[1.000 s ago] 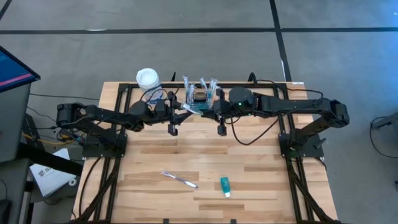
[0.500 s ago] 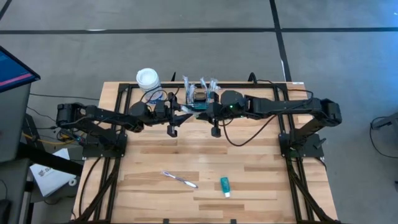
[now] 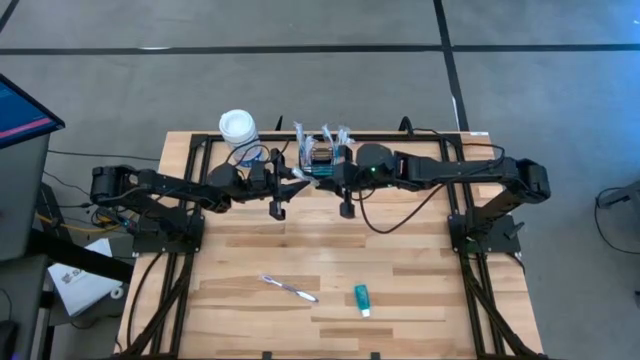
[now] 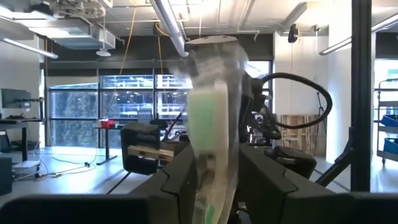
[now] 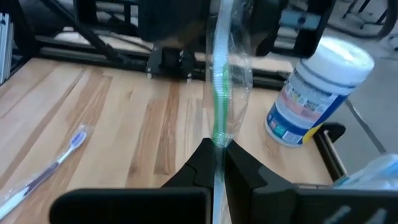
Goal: Pick & Place toothbrushing station
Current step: Put the green toothbrush into the black wire organizer
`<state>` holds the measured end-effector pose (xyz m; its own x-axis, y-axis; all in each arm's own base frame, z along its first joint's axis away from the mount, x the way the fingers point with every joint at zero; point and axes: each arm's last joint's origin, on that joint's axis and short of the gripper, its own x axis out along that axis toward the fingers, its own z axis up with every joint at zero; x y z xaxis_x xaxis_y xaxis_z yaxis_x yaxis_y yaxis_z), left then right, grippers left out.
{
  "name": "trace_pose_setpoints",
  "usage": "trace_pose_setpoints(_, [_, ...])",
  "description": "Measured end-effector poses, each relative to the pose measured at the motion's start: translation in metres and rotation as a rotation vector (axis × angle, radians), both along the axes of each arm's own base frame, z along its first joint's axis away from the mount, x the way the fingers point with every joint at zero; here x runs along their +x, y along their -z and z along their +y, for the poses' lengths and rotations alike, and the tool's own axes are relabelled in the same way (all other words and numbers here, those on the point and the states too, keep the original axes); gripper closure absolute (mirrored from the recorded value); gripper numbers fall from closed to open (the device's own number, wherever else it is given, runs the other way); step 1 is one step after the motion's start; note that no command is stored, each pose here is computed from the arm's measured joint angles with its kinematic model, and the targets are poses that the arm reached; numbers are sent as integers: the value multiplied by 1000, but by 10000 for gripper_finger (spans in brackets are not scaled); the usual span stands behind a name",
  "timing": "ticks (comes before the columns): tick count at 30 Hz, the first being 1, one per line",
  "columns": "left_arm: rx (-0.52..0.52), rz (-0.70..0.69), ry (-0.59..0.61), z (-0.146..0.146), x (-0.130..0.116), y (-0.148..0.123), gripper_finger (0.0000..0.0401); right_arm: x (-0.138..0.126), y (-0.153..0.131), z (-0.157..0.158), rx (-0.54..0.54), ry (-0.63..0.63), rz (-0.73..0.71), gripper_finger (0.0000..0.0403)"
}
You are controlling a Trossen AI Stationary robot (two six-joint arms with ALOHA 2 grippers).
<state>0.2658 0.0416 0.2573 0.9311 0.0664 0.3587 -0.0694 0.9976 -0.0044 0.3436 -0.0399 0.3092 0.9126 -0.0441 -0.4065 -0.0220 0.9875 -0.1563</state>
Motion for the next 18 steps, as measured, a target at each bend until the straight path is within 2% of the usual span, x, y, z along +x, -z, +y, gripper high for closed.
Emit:
trace_pose_setpoints(5, [0,0,0,0,0,0,309,2,-5,0,-6,0,-51,396])
trace_pose_setpoints(11, [0,0,0,0,0,0,317,1,-3,0,-3,0,-27,396])
trace_pose_setpoints(18, [0,1,0,0,0,0,388,1,-2,0,2,1,-17,395])
